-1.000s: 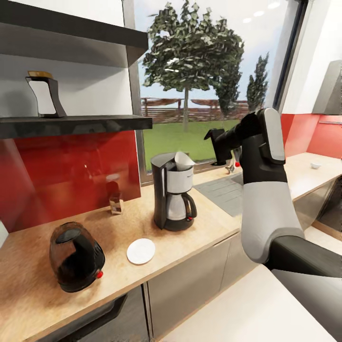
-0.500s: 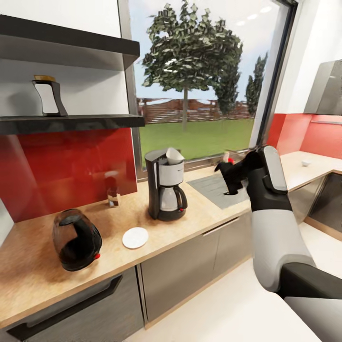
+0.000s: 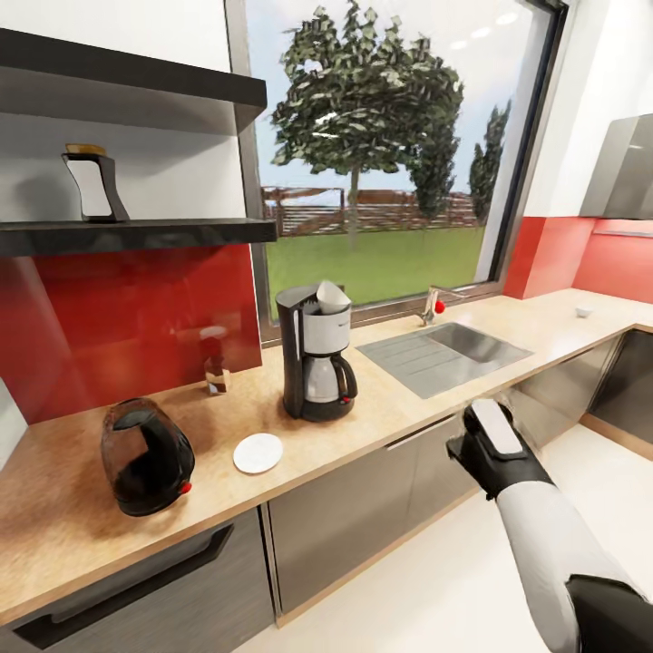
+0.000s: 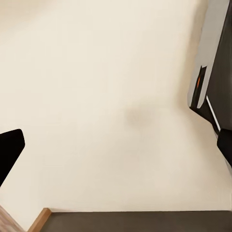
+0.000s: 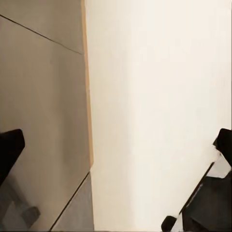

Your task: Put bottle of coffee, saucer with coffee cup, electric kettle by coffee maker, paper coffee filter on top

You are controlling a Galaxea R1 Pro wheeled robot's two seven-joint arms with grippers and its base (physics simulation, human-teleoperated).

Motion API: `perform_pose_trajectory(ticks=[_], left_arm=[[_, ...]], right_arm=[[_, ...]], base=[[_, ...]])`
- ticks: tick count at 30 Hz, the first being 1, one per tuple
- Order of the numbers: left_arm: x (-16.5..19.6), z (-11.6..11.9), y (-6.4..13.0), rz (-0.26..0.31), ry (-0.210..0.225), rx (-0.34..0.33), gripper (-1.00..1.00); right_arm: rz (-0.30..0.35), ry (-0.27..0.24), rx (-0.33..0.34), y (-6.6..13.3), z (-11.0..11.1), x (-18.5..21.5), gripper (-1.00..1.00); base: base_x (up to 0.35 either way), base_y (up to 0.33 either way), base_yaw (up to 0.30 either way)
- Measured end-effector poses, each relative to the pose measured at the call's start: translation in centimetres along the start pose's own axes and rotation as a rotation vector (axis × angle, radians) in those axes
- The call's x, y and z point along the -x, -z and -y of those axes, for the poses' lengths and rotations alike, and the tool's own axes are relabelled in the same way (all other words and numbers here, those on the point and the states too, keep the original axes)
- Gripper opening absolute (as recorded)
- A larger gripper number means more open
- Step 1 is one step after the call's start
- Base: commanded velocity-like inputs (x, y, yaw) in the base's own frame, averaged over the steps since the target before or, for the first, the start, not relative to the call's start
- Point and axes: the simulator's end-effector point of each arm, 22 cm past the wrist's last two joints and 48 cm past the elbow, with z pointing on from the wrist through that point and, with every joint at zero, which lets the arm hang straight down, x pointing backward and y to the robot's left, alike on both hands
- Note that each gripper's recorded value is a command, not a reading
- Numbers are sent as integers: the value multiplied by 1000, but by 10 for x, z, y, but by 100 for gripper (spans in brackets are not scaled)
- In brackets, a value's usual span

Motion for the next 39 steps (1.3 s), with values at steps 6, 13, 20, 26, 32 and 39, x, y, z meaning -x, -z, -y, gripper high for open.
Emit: perform_pose_trajectory(ticks=[6,13,20,26,32,39], left_arm=[[6,0,0,26,8,1,100],[22,-1,1,99,28,2,100],[29,-1,2,131,37,2,100],[30,-1,2,135,40,1,100],[32,4,3,143,42,-10,100],[50,10,7,206,64,-20,100]], right_arm=[[-38,342,-147,-132,98,-76,100],[-72,558,-24,-196,165,-152,100],[-146,809,78,-219,221,-213,100],[-242,1010,181,-219,246,-260,100],[-173,1137,225,-224,254,-257,100],[-163,1170,230,-224,254,-258,100]], base=[[0,0,0],[0,0,0],[0,0,0],[0,0,0],[0,0,0],[0,0,0]])
